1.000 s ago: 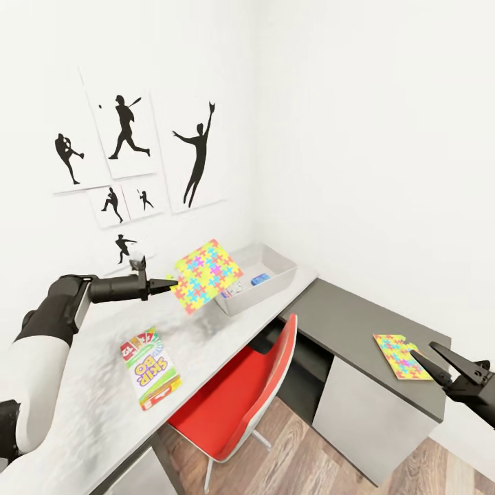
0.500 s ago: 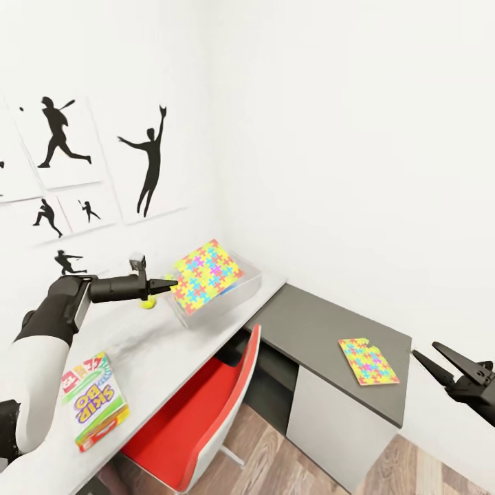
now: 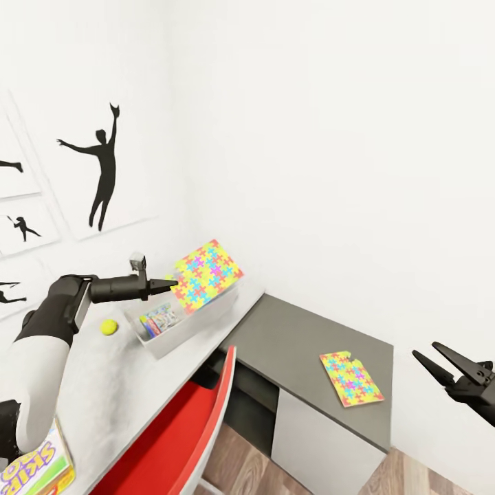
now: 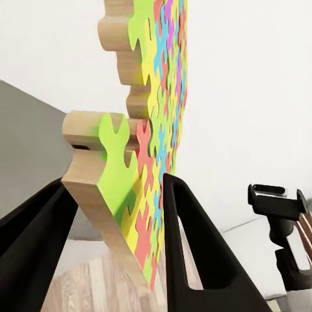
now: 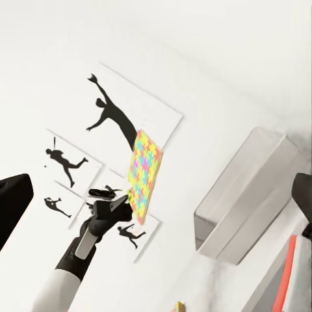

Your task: Put all the toys in the child's room - the three board games (two on the bed and one on the table), the two jigsaw puzzles on the table, and the tennis ball on the table - inside the toy box on the table in the child's room.

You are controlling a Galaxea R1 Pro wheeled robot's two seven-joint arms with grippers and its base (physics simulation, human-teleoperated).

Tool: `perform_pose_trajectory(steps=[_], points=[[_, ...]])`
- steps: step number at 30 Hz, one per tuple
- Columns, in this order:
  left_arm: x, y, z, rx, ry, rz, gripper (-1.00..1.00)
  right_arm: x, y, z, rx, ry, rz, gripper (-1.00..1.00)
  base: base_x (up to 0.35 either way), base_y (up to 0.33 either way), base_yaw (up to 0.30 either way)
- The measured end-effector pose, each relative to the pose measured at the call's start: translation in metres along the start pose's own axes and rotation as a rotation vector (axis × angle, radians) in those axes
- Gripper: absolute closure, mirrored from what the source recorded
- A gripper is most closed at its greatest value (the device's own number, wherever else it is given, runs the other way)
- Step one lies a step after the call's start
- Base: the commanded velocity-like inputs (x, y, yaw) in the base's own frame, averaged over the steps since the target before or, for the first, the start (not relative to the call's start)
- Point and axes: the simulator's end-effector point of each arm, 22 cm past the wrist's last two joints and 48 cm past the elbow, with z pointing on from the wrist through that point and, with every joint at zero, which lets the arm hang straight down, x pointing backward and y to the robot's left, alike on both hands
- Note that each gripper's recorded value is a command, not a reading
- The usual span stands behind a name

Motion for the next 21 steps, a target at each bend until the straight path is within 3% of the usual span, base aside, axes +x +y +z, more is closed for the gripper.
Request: perform_pose_trajectory(steps=[10, 16, 21], points=[[-0.0001, -0.0005, 0.0011, 0.002, -0.001, 0.0, 1.0, 0.0003, 0.0, 0.0003, -0.001, 0.001, 0.001, -1.0, 0.185, -0.062, -0.193], [-0.0006, -0.0001, 0.0009, 0.002, -0.003, -0.001, 1.0, 0.0006, -0.0003, 0.0007, -0.002, 0.0, 0.002, -1.0, 0.093, -0.07, -0.015], [-0.0007, -0.0001, 0.0008, 0.003, -0.004, -0.001, 1.0, 0.0017, 0.0003, 0.0018, -0.004, 0.004, 0.003, -1.0, 0.016, -0.053, 0.151]])
